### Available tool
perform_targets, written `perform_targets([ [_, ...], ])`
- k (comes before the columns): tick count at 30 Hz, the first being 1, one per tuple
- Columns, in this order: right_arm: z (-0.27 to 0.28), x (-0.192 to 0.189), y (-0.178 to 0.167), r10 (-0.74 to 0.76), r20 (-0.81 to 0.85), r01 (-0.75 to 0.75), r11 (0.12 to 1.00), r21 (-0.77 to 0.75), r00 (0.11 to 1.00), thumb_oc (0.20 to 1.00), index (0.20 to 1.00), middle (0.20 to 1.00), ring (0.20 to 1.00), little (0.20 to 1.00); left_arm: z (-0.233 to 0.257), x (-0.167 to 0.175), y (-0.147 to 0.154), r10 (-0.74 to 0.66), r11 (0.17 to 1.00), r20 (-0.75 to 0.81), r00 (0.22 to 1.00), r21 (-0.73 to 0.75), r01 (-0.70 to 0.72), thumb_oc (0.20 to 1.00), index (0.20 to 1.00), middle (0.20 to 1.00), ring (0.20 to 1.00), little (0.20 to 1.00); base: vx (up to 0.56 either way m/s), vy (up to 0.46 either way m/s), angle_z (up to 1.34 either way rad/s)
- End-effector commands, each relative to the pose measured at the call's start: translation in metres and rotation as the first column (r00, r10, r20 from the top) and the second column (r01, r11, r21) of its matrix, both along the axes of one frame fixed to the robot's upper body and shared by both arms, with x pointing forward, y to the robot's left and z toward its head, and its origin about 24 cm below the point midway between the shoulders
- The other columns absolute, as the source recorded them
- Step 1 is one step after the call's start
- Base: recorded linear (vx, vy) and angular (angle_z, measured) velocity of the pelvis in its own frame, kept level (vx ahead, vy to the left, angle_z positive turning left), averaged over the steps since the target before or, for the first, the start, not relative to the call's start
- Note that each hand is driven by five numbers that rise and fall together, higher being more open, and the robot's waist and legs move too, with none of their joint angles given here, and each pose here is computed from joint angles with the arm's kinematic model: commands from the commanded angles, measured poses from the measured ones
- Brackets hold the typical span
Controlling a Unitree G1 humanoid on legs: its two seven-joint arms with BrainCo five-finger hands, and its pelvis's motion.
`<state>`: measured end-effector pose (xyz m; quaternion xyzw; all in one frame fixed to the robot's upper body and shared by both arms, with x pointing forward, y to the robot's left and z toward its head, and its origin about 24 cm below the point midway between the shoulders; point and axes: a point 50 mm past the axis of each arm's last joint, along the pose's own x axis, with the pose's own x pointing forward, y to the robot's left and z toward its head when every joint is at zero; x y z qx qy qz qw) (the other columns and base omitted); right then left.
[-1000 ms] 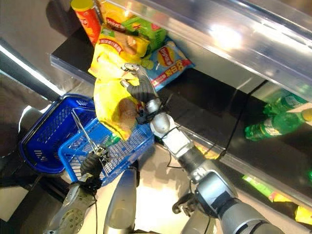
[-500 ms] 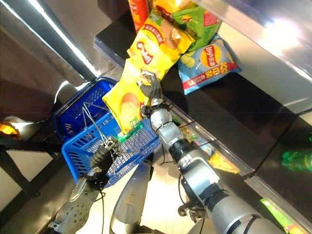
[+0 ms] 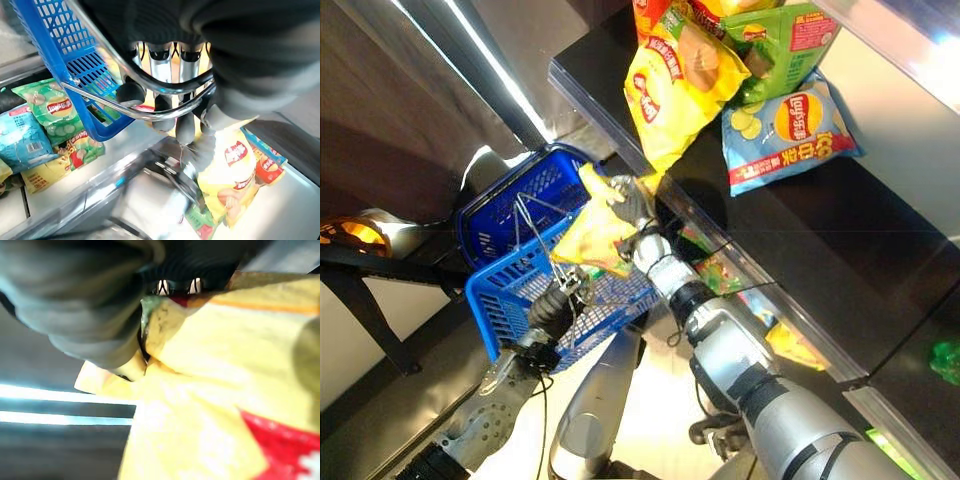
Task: Pick up the snacks into the basket
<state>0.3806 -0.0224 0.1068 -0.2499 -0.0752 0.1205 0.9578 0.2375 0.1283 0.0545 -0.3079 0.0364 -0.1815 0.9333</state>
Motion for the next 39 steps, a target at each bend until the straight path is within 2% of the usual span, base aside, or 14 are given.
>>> perform_targets([
  [1, -0.012, -0.004, 0.006, 0.034, -0.015, -0.036, 0.993, -0.114, 0.999, 0.2, 0.2, 0.2, 0.2, 0.2, 0.085, -0.016, -0.045, -0.204, 0.943, 0.422, 0.883, -0.157, 0.293, 0.2, 0.2, 0.2, 0.2, 0.2, 0.01, 0.028, 0.04],
  [6, -0.04, -0.017, 0.01, 0.098, -0.035, -0.104, 0.932, -0.347, 0.995, 0.2, 0.2, 0.2, 0.2, 0.2, 0.091, -0.017, -0.052, -0.229, 0.929, 0.453, 0.862, -0.164, 0.333, 0.2, 0.2, 0.2, 0.2, 0.2, 0.0, 0.013, 0.01],
  [11, -0.057, -0.023, 0.007, 0.114, -0.097, -0.143, 0.905, -0.401, 0.989, 0.2, 0.2, 0.2, 0.2, 0.2, 0.093, -0.017, -0.054, -0.24, 0.922, 0.465, 0.852, -0.167, 0.35, 0.2, 0.2, 0.2, 0.2, 0.2, 0.0, 0.0, 0.0],
  [13, -0.058, -0.025, 0.011, 0.132, -0.122, -0.169, 0.911, -0.376, 0.984, 0.2, 0.2, 0.2, 0.2, 0.2, 0.092, -0.017, -0.055, -0.255, 0.917, 0.463, 0.849, -0.162, 0.364, 0.2, 0.2, 0.2, 0.2, 0.2, 0.0, 0.0, 0.0],
  [14, -0.058, -0.025, 0.011, 0.133, -0.122, -0.169, 0.911, -0.376, 0.984, 0.235, 0.235, 0.235, 0.235, 0.235, 0.092, -0.017, -0.055, -0.255, 0.917, 0.463, 0.849, -0.162, 0.364, 0.2, 0.2, 0.2, 0.2, 0.2, 0.0, 0.005, 0.04],
  [15, -0.057, -0.025, 0.012, 0.135, -0.124, -0.171, 0.917, -0.36, 0.983, 1.0, 1.0, 1.0, 1.0, 1.0, 0.091, -0.016, -0.055, -0.257, 0.918, 0.46, 0.85, -0.159, 0.363, 0.2, 0.2, 0.2, 0.2, 0.2, 0.01, 0.007, 0.04],
  [21, -0.048, -0.022, 0.015, 0.144, -0.109, -0.171, 0.937, -0.306, 0.983, 1.0, 1.0, 1.0, 1.0, 1.0, 0.09, -0.014, -0.05, -0.239, 0.93, 0.457, 0.857, -0.145, 0.337, 0.2, 0.2, 0.2, 0.2, 0.2, 0.0, 0.001, 0.01],
  [28, -0.033, -0.018, 0.017, 0.148, -0.07, -0.16, 0.962, -0.221, 0.986, 1.0, 1.0, 1.0, 1.0, 1.0, 0.082, -0.01, -0.034, -0.162, 0.966, 0.426, 0.89, -0.116, 0.232, 0.2, 0.2, 0.2, 0.2, 0.2, 0.0, 0.0, 0.0],
  [36, -0.017, -0.023, 0.013, 0.175, 0.022, -0.172, 0.981, -0.091, 0.984, 1.0, 1.0, 1.0, 1.0, 1.0, 0.055, 0.0, 0.003, 0.034, 0.999, 0.342, 0.939, 0.0, -0.036, 0.2, 0.2, 0.2, 0.2, 0.2, 0.0, 0.022, -0.11],
  [37, -0.024, -0.028, 0.011, 0.172, -0.009, -0.172, 0.985, -0.018, 0.985, 1.0, 1.0, 1.0, 1.0, 1.0, 0.048, 0.002, 0.009, 0.071, 0.997, 0.32, 0.945, 0.018, -0.081, 0.2, 0.2, 0.2, 0.2, 0.2, 0.0, 0.038, -0.19],
  [39, -0.029, -0.032, 0.007, 0.171, -0.025, -0.171, 0.985, 0.011, 0.985, 1.0, 1.0, 1.0, 1.0, 1.0, 0.043, 0.003, 0.014, 0.097, 0.992, 0.304, 0.948, 0.042, -0.116, 0.2, 0.2, 0.2, 0.2, 0.2, 0.01, 0.027, -0.27],
])
